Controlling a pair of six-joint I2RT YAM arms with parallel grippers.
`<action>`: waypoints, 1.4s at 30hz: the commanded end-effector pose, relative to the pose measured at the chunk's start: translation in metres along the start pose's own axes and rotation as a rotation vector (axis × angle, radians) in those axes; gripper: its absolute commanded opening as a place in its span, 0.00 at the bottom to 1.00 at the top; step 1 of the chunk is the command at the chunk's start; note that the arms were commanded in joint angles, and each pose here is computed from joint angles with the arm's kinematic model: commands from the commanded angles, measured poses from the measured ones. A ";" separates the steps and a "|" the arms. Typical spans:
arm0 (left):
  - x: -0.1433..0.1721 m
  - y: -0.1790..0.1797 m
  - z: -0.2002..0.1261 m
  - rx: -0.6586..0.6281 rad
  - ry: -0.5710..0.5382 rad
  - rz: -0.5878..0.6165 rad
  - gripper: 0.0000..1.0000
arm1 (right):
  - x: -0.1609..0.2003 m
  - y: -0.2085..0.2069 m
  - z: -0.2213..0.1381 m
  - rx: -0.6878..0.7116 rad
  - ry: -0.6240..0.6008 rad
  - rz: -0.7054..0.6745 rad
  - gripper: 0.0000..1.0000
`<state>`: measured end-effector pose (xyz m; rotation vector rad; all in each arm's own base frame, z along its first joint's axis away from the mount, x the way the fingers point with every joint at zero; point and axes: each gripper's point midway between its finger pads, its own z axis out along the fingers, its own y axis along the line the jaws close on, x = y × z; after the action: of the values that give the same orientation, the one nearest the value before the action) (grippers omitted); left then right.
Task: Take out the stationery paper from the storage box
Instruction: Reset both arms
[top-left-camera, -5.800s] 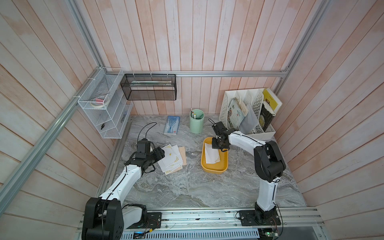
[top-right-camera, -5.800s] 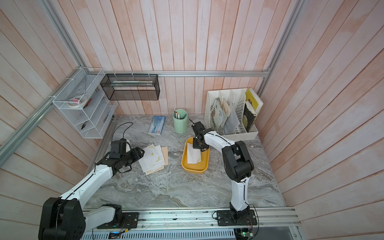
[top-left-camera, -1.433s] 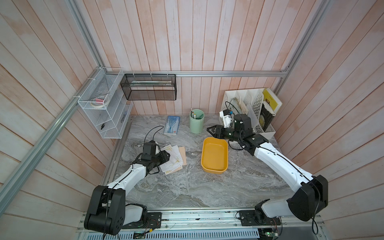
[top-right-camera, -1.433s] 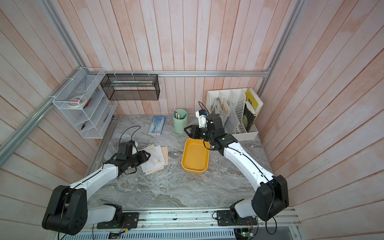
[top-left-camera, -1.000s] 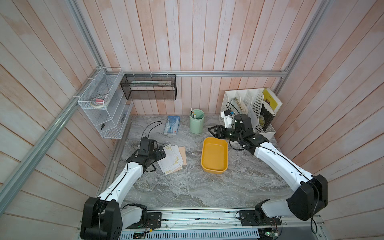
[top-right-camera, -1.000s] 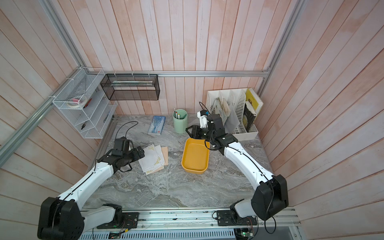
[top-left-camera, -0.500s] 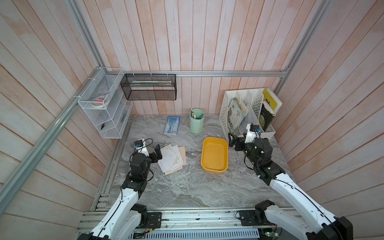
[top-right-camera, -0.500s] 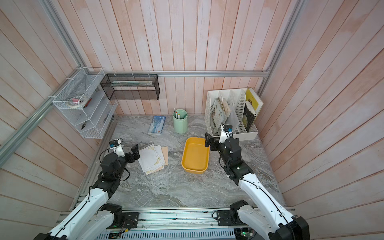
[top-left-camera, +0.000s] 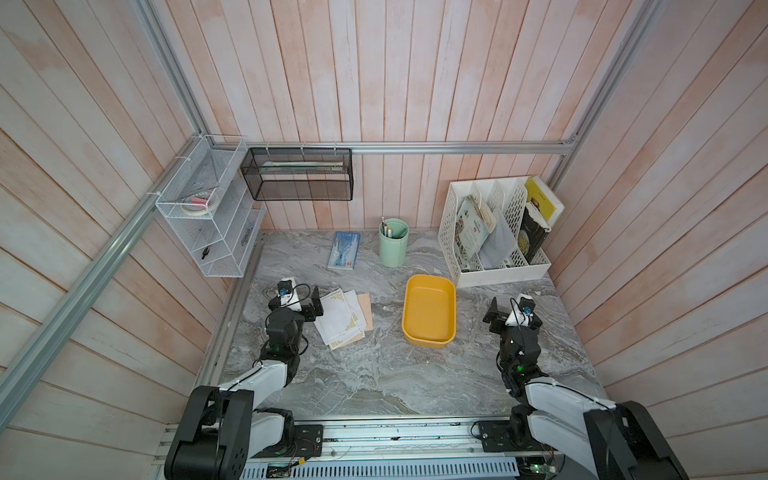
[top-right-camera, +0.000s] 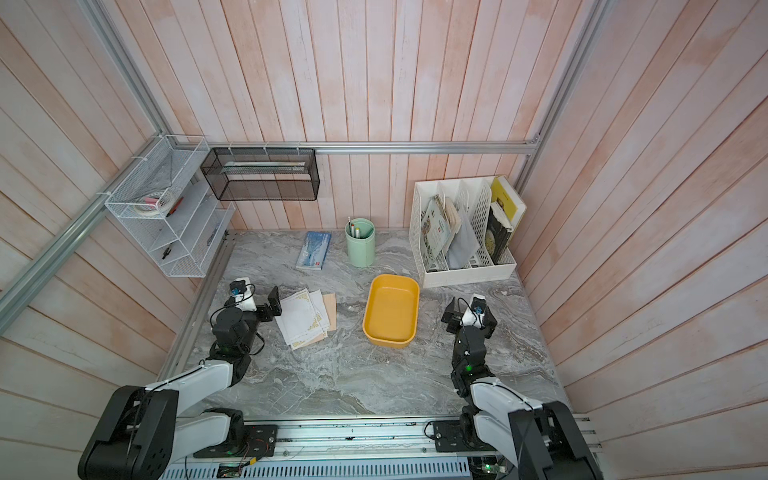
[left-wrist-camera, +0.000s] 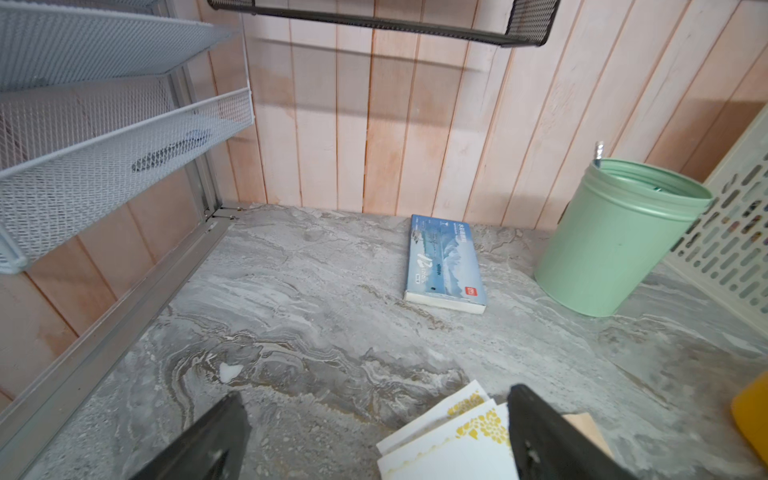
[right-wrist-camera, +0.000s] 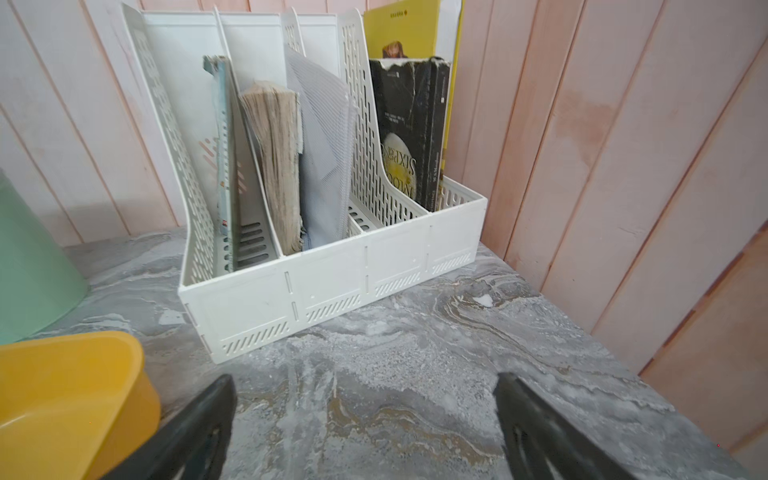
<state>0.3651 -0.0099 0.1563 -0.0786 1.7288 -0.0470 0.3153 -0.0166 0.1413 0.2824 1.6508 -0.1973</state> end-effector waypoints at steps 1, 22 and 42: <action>0.002 -0.001 0.001 0.078 -0.026 0.010 1.00 | -0.026 -0.005 0.002 0.022 -0.146 0.013 0.98; 0.017 0.028 0.016 0.035 -0.083 0.002 1.00 | -0.006 -0.014 0.037 -0.035 -0.110 0.009 0.98; 0.022 0.009 0.024 0.131 -0.038 0.052 1.00 | 0.003 -0.007 0.057 -0.060 -0.027 -0.007 0.98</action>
<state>0.3803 0.0106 0.1290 -0.0215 1.6790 -0.0912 0.3656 -0.0403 0.1298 0.2261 1.6314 -0.1712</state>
